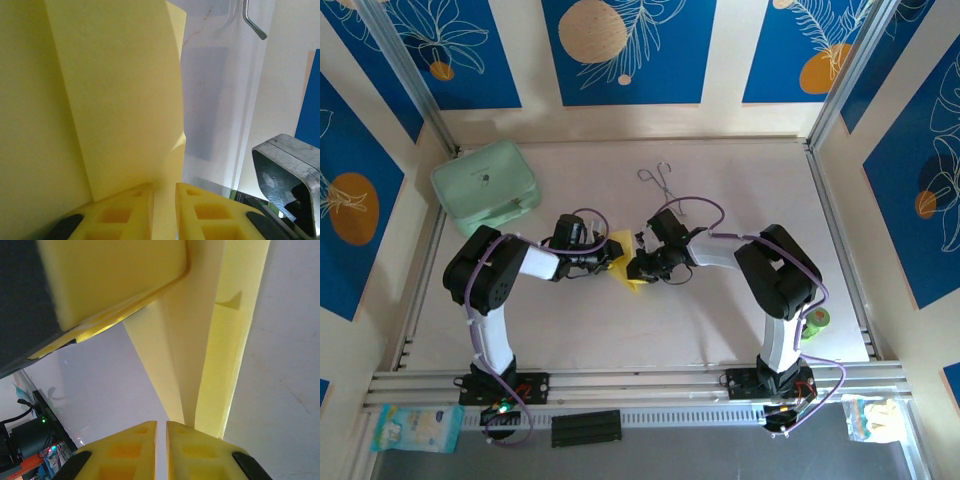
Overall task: Fold a paper plane with a square sheet of paper (pick it up from the middle)
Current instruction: Fourth fold the wing at the center of the table.
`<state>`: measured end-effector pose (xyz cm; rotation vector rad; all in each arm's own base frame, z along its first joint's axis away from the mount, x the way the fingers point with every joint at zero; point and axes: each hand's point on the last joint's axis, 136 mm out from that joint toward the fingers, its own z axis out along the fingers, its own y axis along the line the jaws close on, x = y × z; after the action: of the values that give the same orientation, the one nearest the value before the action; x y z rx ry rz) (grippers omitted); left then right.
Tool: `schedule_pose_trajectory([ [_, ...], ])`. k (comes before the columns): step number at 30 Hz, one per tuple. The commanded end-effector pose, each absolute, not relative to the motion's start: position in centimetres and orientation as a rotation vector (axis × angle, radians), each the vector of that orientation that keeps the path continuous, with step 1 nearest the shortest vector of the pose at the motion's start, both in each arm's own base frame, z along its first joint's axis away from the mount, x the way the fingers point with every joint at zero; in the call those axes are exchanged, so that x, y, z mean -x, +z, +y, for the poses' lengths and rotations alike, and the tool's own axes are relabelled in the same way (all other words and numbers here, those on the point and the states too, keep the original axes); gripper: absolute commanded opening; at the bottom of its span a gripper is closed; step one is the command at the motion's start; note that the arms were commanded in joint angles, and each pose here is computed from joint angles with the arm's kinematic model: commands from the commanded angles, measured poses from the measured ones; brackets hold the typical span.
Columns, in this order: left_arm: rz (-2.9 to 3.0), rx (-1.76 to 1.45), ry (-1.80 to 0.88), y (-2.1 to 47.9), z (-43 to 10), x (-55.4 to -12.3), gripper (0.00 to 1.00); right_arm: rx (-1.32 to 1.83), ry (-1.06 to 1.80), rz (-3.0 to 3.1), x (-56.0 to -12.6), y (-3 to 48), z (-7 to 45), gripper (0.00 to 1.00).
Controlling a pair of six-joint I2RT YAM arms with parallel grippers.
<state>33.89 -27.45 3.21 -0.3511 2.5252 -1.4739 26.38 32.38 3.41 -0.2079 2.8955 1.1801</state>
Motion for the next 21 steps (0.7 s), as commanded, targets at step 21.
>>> schedule_pose_trajectory([
  [21, 2.649, 0.414, -1.397, 0.4, -26.8, -32.3, 0.21, 0.140, 1.109, 2.998, -25.1, 1.1, 31.4, 0.13],
])
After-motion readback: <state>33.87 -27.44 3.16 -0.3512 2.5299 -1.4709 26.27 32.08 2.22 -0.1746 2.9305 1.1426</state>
